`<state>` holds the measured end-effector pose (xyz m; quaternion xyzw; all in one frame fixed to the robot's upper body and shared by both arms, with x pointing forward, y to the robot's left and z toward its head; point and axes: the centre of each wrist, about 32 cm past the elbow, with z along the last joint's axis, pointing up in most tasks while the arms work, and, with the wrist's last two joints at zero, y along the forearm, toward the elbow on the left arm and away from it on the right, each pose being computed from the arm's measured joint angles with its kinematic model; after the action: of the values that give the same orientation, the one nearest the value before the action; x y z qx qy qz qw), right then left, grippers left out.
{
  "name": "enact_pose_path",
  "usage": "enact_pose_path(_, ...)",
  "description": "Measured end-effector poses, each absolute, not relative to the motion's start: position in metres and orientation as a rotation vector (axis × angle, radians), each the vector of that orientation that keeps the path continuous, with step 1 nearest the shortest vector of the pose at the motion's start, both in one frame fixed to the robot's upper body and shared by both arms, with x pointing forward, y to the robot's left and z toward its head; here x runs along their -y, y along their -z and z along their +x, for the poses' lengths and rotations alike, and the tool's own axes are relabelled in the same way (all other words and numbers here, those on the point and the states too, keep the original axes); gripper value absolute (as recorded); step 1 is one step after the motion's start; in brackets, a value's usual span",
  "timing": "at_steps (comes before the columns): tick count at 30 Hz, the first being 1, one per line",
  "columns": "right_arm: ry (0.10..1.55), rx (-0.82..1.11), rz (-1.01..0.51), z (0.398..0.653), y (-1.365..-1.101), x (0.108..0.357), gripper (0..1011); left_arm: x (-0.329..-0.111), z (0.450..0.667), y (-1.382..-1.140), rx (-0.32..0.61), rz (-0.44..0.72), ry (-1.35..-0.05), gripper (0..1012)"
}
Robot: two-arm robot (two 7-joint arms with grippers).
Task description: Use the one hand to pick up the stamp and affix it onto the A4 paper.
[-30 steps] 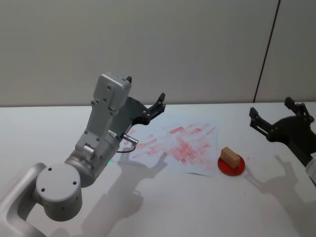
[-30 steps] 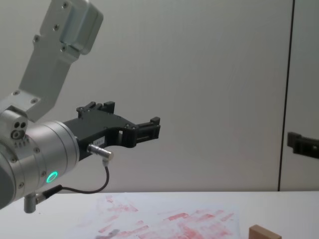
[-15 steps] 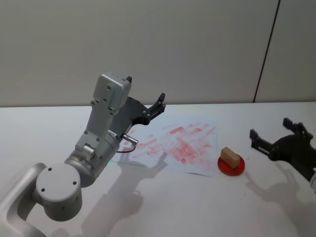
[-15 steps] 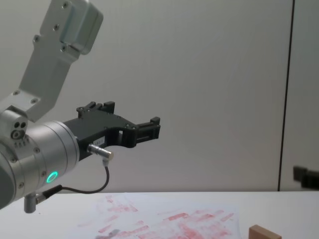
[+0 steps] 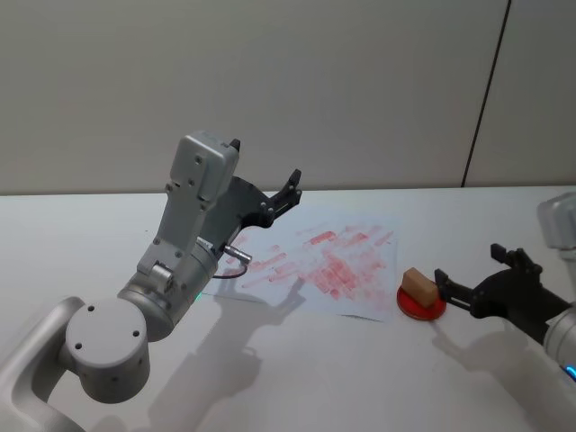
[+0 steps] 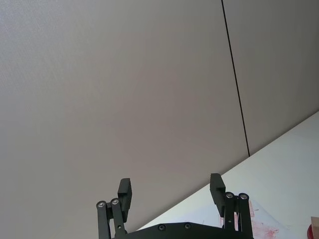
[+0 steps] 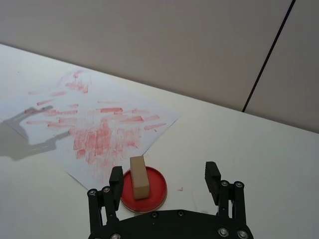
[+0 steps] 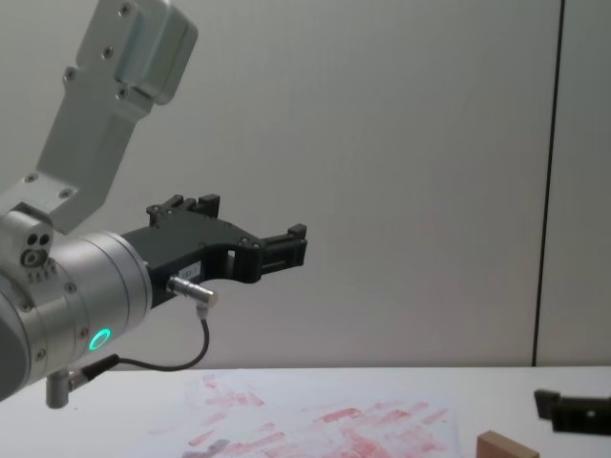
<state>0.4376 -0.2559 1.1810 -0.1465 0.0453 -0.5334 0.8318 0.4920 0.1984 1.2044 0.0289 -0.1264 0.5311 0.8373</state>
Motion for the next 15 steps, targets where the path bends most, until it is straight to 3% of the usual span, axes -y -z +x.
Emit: enact_pose_path(15,1.100,-0.119,-0.403,0.458,-1.167,0.237,1003,-0.198,0.492,-1.204,0.268,0.061,-1.124,1001)
